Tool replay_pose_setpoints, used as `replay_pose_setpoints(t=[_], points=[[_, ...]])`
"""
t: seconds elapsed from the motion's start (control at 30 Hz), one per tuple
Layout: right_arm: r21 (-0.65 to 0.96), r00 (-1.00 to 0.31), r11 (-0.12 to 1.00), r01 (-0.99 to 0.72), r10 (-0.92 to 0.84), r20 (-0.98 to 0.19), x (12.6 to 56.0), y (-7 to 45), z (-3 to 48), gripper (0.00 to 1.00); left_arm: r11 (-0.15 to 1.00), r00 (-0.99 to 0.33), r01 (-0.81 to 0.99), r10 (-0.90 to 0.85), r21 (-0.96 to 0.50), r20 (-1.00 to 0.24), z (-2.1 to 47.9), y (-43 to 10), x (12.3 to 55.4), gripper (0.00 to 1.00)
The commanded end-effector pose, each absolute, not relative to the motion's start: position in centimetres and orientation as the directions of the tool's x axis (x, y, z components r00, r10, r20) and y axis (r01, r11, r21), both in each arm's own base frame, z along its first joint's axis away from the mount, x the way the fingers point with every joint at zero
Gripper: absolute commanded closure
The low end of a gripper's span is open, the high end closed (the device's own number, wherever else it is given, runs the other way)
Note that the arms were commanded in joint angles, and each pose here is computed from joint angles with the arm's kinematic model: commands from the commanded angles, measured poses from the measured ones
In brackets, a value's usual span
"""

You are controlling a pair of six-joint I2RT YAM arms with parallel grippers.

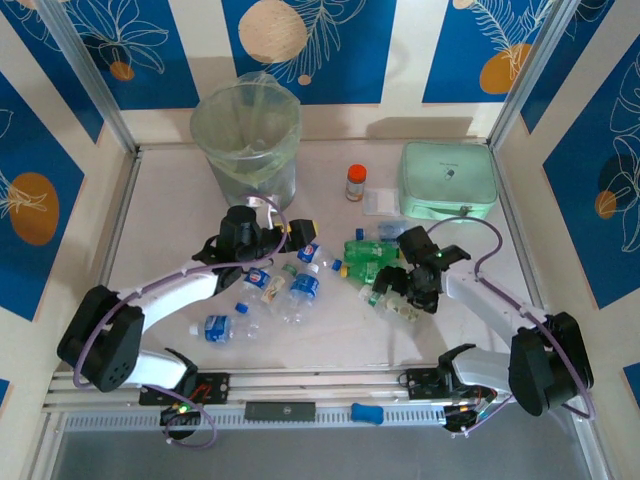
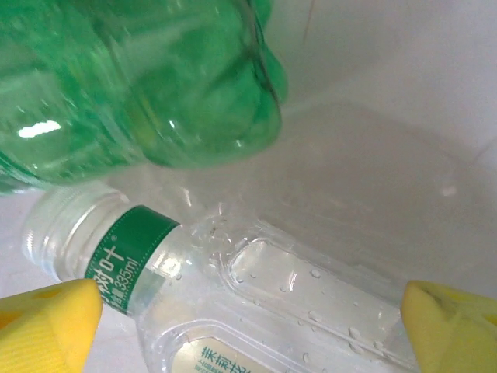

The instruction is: Put the plastic bottles in the bin

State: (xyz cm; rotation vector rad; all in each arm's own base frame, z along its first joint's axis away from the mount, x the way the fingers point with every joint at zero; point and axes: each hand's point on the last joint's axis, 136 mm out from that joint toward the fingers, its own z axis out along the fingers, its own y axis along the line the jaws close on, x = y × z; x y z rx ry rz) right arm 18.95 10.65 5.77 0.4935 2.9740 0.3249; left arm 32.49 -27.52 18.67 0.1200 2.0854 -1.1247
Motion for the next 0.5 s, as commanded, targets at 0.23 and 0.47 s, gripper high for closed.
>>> replay_pose_setpoints(t=[0.23,0.47], points=[[0.235,-0.931,0.906,0.352,0.365,-0.014,15.4,12.6,5.2,0.01,0.557,-0.705,0.444,-0.266,-0.702,-0.657,20.4,-28.9,32.8,0.01],[0.225,-0.948,0.925,0.306,0.319,-0.021,15.0,14.2,5.0,0.01,0.56,-0.712,0.432,-0.27,-0.707,-0.648,20.0,-28.6,32.6,0.01]])
